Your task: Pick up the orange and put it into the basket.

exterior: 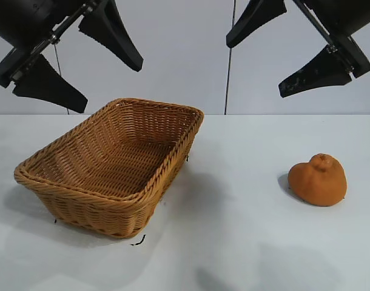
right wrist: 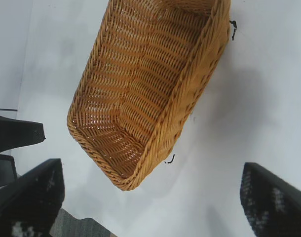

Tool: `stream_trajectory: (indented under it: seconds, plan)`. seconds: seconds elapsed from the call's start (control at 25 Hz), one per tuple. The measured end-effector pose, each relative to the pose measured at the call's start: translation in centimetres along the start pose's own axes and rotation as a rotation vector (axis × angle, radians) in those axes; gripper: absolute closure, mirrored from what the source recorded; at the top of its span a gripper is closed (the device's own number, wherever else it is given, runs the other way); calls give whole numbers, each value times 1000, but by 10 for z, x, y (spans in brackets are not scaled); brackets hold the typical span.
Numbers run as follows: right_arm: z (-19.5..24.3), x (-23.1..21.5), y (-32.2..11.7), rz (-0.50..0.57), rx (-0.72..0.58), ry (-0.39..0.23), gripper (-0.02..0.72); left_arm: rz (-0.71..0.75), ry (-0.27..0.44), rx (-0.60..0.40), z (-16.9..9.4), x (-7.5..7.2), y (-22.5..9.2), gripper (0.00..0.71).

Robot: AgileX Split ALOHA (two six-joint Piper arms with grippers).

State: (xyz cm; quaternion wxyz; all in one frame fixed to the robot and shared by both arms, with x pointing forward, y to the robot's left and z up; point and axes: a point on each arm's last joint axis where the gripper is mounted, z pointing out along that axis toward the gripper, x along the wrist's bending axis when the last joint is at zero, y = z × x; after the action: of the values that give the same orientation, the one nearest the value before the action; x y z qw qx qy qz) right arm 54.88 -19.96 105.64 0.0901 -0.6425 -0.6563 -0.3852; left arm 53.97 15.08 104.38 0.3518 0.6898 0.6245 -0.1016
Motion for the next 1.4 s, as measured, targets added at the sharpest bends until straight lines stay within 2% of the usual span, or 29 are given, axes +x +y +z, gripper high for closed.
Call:
stream_trajectory:
  seconds: [0.12, 0.24, 0.36, 0.6, 0.72, 0.88, 1.16, 1.28, 1.4]
  plan:
    - [0, 0, 0, 0, 0, 0, 8, 11, -5, -18, -8, -4, 0, 63]
    - [0, 0, 0, 0, 0, 0, 8, -26, -13, -60, -26, -13, -2, 63]
    - [0, 0, 0, 0, 0, 0, 8, -70, 12, -76, -38, -18, -8, 63]
    - [0, 0, -1, -4, 8, -3, 8, -205, 174, -31, -34, -27, -31, 63]
    - [0, 0, -1, -5, 11, -2, 8, -299, 270, -61, -30, -29, -37, 63]
    - [0, 0, -1, -5, 13, -2, 8, -489, 355, -133, -27, -34, -43, 63]
    - [0, 0, -2, -5, 17, 0, 8, -757, 424, -267, -30, -27, -40, 63]
    - [0, 0, -2, -6, 18, -1, 8, -833, 440, -279, -25, -24, -40, 63]
    - [0, 0, -2, -6, 18, -1, 8, -861, 484, -255, -8, -17, -39, 63]
